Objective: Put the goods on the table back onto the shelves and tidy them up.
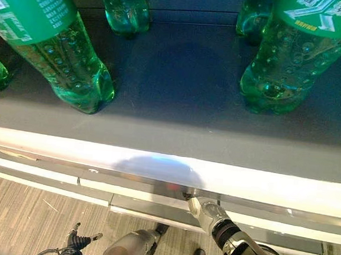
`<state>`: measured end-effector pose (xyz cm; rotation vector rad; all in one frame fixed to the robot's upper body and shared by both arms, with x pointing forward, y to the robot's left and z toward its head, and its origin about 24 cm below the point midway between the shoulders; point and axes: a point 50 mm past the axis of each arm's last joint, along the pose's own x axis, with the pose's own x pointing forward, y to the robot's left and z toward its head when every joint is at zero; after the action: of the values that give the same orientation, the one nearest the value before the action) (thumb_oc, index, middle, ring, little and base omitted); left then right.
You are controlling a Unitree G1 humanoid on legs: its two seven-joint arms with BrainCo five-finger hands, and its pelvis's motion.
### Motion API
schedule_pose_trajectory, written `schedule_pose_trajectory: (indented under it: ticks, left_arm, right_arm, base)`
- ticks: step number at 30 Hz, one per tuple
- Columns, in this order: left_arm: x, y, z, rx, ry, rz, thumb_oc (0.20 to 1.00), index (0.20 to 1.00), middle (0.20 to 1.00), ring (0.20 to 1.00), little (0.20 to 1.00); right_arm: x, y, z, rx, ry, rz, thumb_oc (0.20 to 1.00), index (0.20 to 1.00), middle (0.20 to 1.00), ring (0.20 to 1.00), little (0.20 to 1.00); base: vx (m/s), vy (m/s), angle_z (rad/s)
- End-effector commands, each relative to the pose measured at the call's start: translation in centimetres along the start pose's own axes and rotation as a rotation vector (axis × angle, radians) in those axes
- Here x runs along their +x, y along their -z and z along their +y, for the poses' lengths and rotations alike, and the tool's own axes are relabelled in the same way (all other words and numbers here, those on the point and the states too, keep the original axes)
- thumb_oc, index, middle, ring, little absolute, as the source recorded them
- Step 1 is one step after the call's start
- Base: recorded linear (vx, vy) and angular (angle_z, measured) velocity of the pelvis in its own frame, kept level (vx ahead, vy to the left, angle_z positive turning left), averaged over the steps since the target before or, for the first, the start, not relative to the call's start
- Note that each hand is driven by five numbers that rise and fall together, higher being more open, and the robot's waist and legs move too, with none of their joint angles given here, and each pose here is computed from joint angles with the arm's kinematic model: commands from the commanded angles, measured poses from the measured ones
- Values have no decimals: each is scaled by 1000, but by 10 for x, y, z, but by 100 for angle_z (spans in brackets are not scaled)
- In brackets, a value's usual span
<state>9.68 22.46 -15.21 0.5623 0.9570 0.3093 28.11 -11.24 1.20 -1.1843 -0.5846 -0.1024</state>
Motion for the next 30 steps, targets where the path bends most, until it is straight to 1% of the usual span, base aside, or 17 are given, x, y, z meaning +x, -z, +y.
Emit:
schedule_pose_trajectory:
  ticks: [1, 10, 21, 26, 30]
  left_arm:
    - [3, 3, 10, 74, -37, -29, 1000, 1000, 1000, 1000, 1000]
    - [2, 9, 13, 67, -46, -6, 1000, 1000, 1000, 1000, 1000]
    - [3, 5, 14, 64, -51, -25, 1000, 1000, 1000, 1000, 1000]
    - [3, 5, 16, 70, -63, -36, 1000, 1000, 1000, 1000, 1000]
    - [4, 5, 19, 61, -86, -35, 1000, 1000, 1000, 1000, 1000]
  right_arm:
    - [23, -18, -12, 52, 156, -41, 200, 200, 200, 200, 200]
    - [14, -19, -5, 55, 103, -40, 200, 200, 200, 200, 200]
    - [3, -13, -3, 35, 79, -32, 200, 200, 200, 200, 200]
    - [-9, -12, 5, 29, 16, -39, 200, 200, 200, 200, 200]
    - [-10, -10, 8, 8, -10, -41, 200, 200, 200, 200, 200]
  base:
    - [0, 0, 0]
    - [2, -5, -3]
    - [-5, -6, -4]
    - [-23, -1, -1]
    - [-39, 6, -5]
